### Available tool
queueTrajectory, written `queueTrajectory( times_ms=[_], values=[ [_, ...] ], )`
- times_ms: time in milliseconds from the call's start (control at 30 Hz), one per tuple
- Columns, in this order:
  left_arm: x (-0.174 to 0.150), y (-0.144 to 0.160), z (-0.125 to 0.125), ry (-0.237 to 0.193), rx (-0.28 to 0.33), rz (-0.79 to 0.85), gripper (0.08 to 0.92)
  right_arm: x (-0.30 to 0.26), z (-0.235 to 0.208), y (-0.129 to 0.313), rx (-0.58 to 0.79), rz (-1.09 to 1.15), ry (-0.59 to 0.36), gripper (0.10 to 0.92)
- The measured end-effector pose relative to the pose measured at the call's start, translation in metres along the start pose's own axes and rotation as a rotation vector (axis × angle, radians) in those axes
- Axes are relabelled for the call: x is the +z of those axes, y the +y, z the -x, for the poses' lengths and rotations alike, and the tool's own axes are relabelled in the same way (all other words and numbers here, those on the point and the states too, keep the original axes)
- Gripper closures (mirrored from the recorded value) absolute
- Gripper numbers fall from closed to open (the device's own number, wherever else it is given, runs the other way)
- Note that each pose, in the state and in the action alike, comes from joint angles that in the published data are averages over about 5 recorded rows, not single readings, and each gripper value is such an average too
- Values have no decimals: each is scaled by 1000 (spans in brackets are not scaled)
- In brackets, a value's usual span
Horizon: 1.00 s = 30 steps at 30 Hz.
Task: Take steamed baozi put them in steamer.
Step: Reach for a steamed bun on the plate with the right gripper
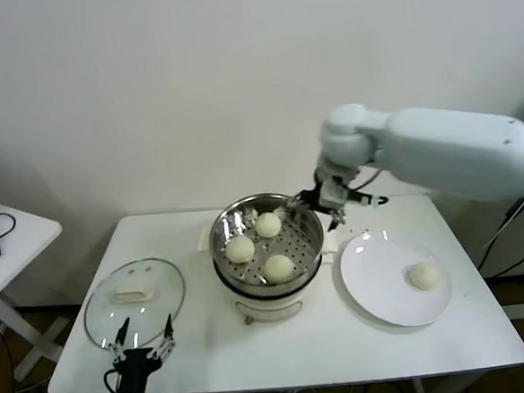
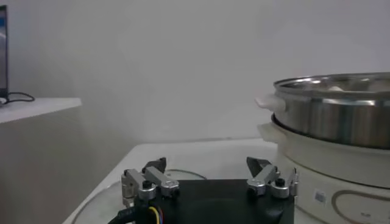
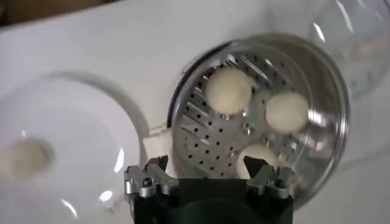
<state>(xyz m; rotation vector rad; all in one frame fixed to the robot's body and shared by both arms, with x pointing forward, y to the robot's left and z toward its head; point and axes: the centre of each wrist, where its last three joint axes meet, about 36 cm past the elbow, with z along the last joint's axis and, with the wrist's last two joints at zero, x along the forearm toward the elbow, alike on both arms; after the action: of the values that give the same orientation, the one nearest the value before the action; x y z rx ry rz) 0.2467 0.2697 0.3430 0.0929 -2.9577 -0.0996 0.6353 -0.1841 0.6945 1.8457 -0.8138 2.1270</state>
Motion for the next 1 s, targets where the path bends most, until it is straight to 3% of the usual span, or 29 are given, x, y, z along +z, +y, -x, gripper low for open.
queueTrajectory(
  times_ms=[233, 433, 1000],
  values=[
    [-5, -2, 0, -17, 9, 3, 177, 61, 2, 83, 32, 437, -21, 200],
    [-5, -1, -2, -17, 6, 9, 177, 95, 27, 154, 24, 682, -13, 200],
    [-14, -11, -8, -18, 4, -6, 177, 129, 121, 275, -90, 1011, 26, 200]
  ],
)
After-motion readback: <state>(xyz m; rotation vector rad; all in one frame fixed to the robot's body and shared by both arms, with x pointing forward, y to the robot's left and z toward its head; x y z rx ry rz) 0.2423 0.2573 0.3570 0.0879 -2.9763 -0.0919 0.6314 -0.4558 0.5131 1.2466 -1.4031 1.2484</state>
